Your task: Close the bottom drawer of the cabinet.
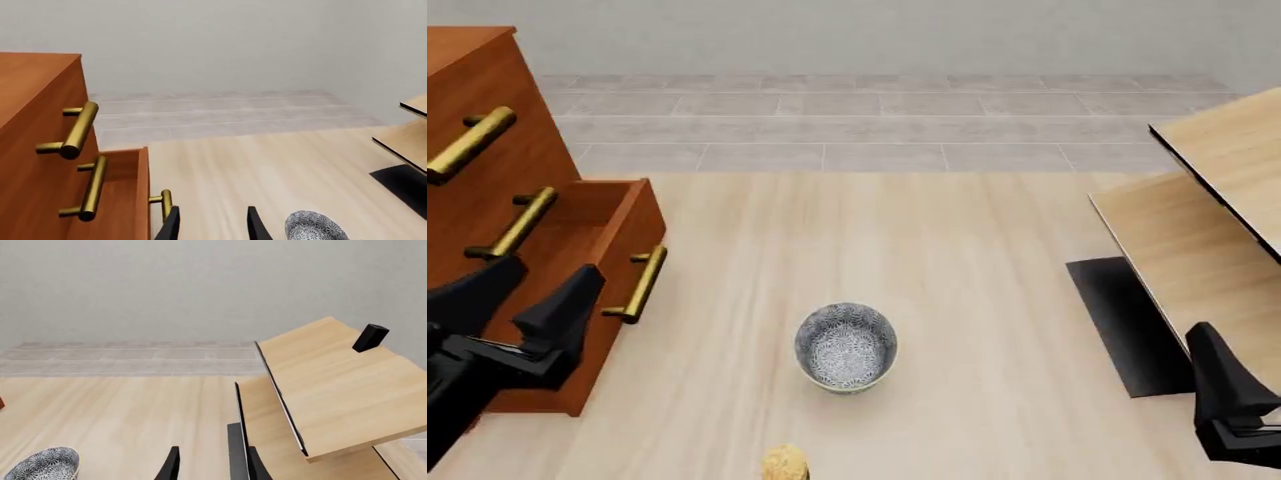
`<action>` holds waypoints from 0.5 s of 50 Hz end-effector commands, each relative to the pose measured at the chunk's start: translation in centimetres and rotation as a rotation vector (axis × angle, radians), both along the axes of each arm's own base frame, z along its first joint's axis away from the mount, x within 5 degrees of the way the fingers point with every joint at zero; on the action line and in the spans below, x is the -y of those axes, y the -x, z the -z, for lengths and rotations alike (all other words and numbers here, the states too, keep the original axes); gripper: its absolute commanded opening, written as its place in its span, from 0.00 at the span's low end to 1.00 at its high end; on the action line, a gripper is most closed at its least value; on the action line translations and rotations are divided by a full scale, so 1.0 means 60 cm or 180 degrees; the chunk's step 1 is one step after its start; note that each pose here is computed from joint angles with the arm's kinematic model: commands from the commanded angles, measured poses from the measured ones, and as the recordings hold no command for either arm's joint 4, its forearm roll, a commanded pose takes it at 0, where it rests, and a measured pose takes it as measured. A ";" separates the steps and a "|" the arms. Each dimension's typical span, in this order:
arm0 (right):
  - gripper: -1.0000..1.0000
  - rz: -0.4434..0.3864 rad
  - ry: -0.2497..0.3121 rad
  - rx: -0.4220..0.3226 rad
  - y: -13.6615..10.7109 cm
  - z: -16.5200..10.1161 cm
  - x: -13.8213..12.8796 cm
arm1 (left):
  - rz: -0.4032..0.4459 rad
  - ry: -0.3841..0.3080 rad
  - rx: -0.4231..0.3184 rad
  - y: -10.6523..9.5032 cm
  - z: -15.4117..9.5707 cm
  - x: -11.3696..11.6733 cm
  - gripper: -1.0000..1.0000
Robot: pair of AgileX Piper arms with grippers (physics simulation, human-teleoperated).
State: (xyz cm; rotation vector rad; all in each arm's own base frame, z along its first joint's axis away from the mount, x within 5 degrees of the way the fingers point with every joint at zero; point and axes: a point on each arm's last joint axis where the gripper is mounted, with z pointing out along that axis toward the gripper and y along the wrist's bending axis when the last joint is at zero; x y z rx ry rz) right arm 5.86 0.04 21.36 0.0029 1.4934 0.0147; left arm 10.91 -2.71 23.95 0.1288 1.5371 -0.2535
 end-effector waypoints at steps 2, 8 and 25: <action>1.00 0.0005 -0.0008 0.0002 0.000 0.000 0.000 | 0.0215 0.0042 -0.0034 -0.017 -0.005 0.019 1.00; 1.00 0.0008 -0.0013 0.0003 0.000 0.000 0.000 | 0.0337 0.0132 -0.0088 -0.025 -0.003 0.030 1.00; 1.00 0.0018 -0.0030 0.0009 0.001 0.000 0.001 | 0.0603 0.0331 -0.0289 -0.052 0.023 0.063 1.00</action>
